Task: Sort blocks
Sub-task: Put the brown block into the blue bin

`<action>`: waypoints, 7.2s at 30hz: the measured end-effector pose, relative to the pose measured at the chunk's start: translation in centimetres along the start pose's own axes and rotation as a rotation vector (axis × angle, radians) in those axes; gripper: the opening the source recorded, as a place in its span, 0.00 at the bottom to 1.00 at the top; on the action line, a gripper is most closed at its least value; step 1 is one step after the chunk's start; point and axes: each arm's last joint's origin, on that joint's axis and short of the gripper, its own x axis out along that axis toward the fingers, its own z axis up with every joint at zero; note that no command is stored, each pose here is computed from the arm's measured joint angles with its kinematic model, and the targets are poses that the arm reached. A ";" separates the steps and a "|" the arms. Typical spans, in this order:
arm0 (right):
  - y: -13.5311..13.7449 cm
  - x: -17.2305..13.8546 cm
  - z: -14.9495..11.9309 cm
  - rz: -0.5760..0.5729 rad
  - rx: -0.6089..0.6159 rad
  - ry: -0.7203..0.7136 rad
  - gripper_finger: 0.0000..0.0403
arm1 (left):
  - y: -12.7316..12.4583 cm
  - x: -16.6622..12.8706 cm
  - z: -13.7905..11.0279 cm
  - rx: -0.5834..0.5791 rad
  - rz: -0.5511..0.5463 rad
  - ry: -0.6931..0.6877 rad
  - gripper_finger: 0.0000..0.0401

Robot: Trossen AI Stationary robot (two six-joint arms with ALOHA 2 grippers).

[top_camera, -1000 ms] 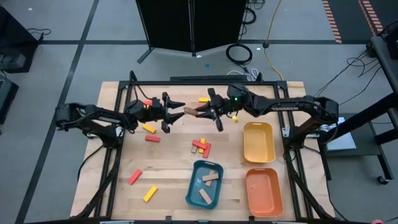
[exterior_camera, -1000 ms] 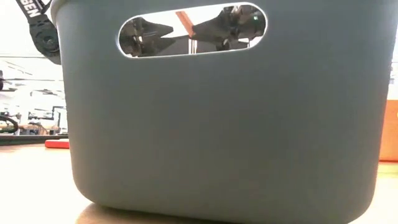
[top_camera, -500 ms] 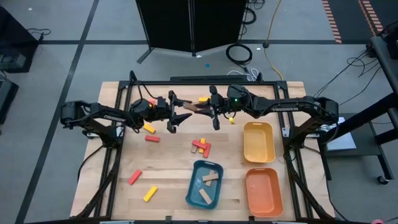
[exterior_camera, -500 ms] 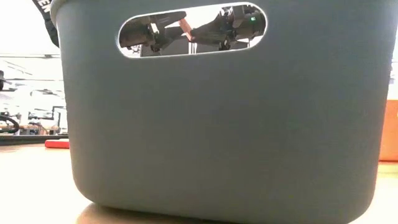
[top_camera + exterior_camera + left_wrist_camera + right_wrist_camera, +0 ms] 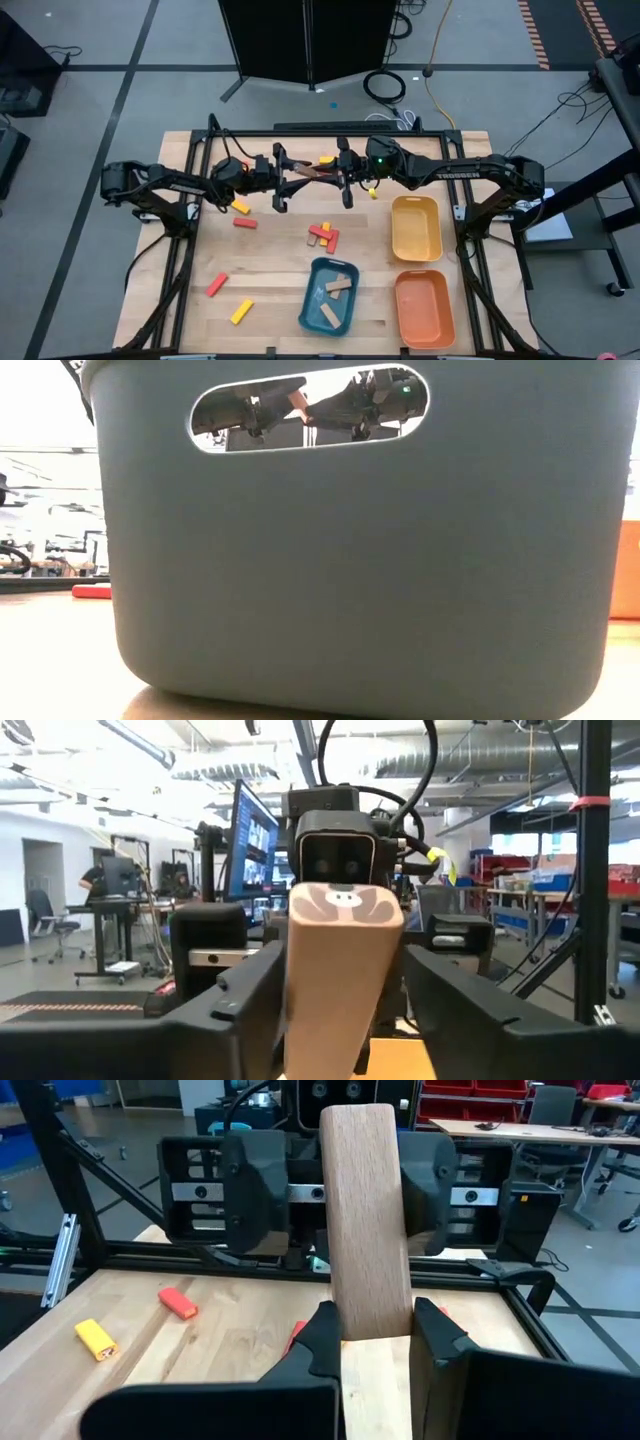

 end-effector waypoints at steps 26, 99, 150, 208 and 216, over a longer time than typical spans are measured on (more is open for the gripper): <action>0.0 -4.8 2.6 -0.030 0.076 0.088 0.32 | -0.8 -0.9 1.9 -0.042 -0.011 0.125 0.22; 24.2 -12.0 -1.2 0.388 -0.070 0.704 0.32 | -27.0 8.2 -4.6 -0.539 0.197 1.127 0.67; -14.3 -18.3 -12.0 -0.808 0.670 1.285 0.32 | -10.6 12.8 -3.8 -0.001 0.170 0.499 0.66; -13.7 -17.9 -16.1 -0.864 0.770 1.304 0.05 | 0.5 0.6 4.8 0.178 0.018 0.250 0.66; -12.8 -19.1 -11.1 -0.928 0.701 1.126 0.05 | 0.6 1.5 3.9 0.152 -0.033 0.201 0.66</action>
